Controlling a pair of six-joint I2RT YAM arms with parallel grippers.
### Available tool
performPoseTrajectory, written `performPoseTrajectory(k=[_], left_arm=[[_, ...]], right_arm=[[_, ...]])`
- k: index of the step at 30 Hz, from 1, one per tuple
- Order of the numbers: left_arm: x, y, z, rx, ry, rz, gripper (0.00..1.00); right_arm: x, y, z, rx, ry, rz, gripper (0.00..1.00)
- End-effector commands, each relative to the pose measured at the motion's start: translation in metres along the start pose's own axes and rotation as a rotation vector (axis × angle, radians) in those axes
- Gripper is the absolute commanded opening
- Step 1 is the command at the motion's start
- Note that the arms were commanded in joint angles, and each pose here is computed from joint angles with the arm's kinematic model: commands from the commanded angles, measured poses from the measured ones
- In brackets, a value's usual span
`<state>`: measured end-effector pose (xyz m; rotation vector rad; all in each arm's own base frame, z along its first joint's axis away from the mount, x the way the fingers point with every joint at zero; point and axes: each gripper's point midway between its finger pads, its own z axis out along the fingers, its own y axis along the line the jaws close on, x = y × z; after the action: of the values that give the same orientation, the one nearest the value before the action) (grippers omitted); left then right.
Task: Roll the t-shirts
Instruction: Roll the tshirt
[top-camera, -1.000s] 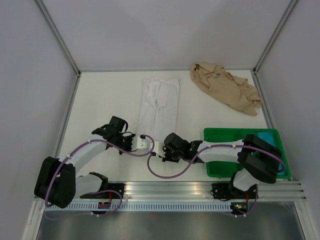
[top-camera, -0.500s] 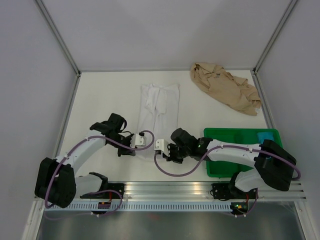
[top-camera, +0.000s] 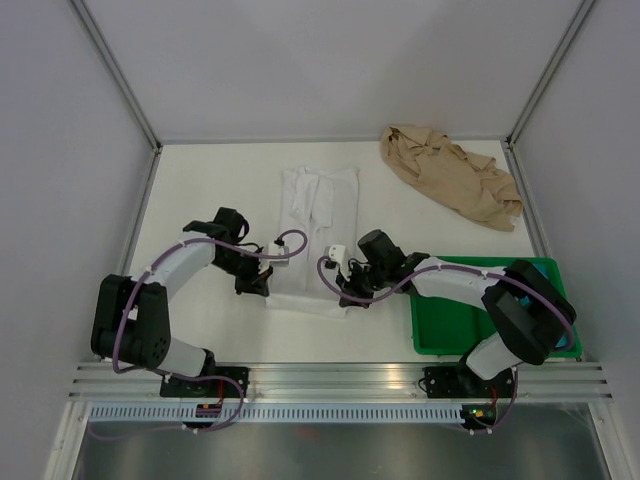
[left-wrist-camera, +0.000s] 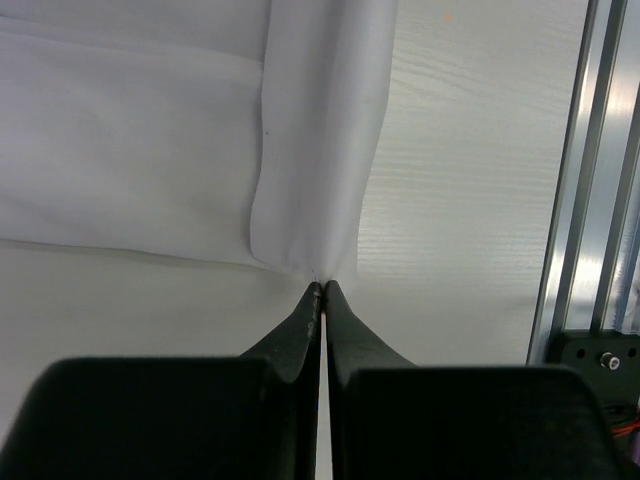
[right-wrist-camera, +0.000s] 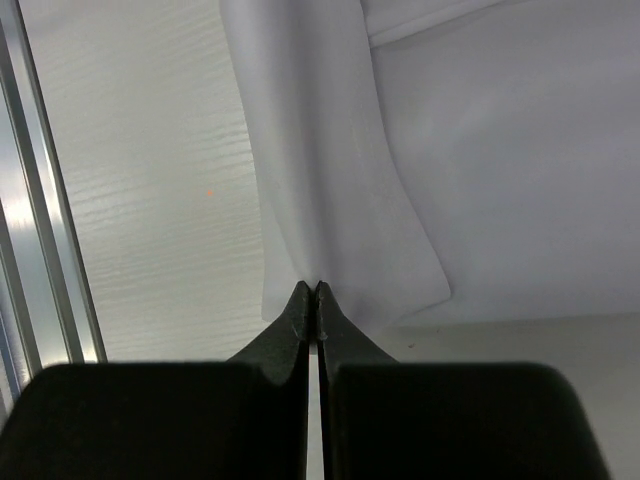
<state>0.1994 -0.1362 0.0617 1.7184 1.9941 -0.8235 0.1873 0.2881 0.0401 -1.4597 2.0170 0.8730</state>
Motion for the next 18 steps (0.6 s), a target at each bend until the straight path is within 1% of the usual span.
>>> performPoseTrajectory(k=[1,3,7,8,9,10,11,12,13,14,15,16,17,18], left_arm=[[-0.017,0.017,-0.005,-0.005,-0.039,0.019,0.02],[-0.017,0.022,-0.004,-0.009,-0.031,0.015,0.02],[-0.013,0.032,0.002,-0.016,-0.019,0.007,0.02],[-0.012,0.034,0.004,-0.012,-0.017,0.003,0.02],[-0.012,0.034,0.005,-0.007,-0.020,0.003,0.02],[-0.012,0.035,0.005,-0.007,-0.020,0.003,0.02],[-0.012,0.035,0.006,-0.001,-0.022,-0.002,0.02],[-0.012,0.035,0.006,0.000,-0.022,-0.009,0.02],[-0.011,0.036,0.006,0.000,-0.021,-0.011,0.02],[-0.011,0.036,0.006,0.000,-0.023,-0.012,0.02],[-0.011,0.036,0.007,0.003,-0.024,-0.015,0.02],[-0.011,0.037,0.006,-0.002,-0.027,-0.017,0.02],[-0.011,0.036,0.006,0.001,-0.030,-0.023,0.02],[-0.011,0.036,0.006,-0.001,-0.031,-0.023,0.02]], right_arm=[[-0.023,-0.001,-0.001,-0.060,-0.065,0.051,0.00],[-0.025,-0.002,-0.001,-0.080,-0.082,0.076,0.00],[-0.023,-0.014,-0.002,-0.085,-0.102,0.185,0.02],[-0.022,-0.017,-0.003,-0.078,-0.103,0.219,0.06],[-0.021,-0.020,-0.003,-0.066,-0.106,0.237,0.25],[-0.024,-0.027,-0.004,-0.043,-0.128,0.250,0.30],[-0.026,-0.025,-0.005,-0.042,-0.149,0.273,0.38],[-0.027,-0.026,-0.007,-0.040,-0.166,0.282,0.41],[-0.037,-0.028,-0.008,-0.031,-0.213,0.271,0.44],[-0.034,-0.025,-0.008,-0.037,-0.225,0.293,0.46],[-0.039,-0.022,-0.011,-0.043,-0.250,0.329,0.48],[-0.047,-0.022,-0.013,-0.041,-0.291,0.325,0.49],[-0.041,-0.019,-0.013,-0.037,-0.291,0.347,0.52],[-0.042,-0.018,-0.013,-0.032,-0.301,0.383,0.53]])
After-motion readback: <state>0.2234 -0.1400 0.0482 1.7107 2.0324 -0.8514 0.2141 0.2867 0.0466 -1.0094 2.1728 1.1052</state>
